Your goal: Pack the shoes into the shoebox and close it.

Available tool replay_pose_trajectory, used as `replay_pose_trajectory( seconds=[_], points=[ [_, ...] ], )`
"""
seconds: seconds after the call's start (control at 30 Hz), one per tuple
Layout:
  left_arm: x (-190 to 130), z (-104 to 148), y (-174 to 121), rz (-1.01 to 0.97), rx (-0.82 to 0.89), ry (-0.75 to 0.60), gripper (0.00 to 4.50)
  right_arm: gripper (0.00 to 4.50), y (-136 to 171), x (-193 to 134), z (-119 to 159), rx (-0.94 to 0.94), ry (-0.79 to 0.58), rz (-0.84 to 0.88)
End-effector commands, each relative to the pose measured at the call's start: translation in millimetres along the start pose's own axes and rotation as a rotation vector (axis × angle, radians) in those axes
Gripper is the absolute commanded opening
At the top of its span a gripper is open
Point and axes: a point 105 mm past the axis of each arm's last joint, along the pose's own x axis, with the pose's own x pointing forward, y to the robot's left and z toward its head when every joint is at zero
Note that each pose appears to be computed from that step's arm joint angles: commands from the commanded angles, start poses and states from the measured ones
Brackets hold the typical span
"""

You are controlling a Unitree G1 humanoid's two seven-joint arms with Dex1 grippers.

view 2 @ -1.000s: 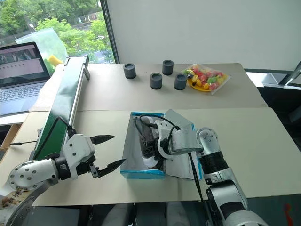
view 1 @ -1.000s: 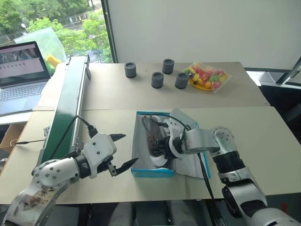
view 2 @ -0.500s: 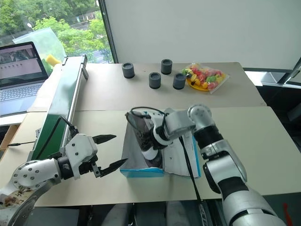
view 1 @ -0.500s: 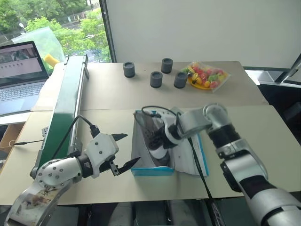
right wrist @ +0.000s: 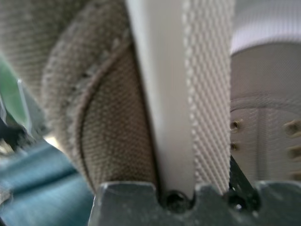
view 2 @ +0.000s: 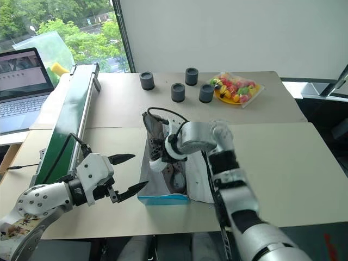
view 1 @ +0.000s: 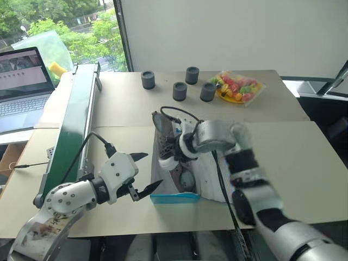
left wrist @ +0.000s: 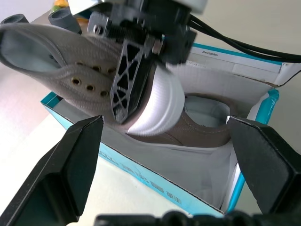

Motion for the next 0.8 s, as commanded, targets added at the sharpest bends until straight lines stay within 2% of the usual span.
replay_pose_trajectory(
  seconds=[0.03, 0.23, 0.37, 0.47, 0.63, 0.73, 0.8],
  points=[
    [-2.7, 10.5, -5.8, 0.001, 0.028, -0.034, 4.48, 1.12, -8.2, -11.2, -9.0, 0.183, -0.088, -0.051],
    [-3.2, 11.3, -3.3, 0.007, 0.024, -0.035, 4.48, 1.12, -21.1, -6.4, -32.6, 0.215, -0.093, -0.086],
    [-1.7, 11.4, -1.0, 0.004, 0.026, -0.036, 4.48, 1.12, -41.4, 0.5, -45.6, 0.063, -0.057, -0.175],
    [-0.7, 12.2, 0.3, 0.004, 0.026, -0.039, 4.48, 1.12, -43.6, 3.9, -47.7, -0.096, -0.029, -0.153],
    [0.6, 12.2, 2.0, 0.009, 0.025, -0.042, 4.48, 1.12, -45.1, 14.0, -66.7, -0.351, 0.156, -0.028],
    [1.0, 12.3, 0.9, 0.012, 0.026, -0.042, 4.48, 1.12, -49.7, 22.2, -74.6, -0.365, 0.277, -0.009],
    [0.6, 12.6, 0.3, 0.016, 0.030, -0.041, 4.48, 1.12, -49.8, 27.9, -70.3, -0.325, 0.319, -0.025]
  ],
)
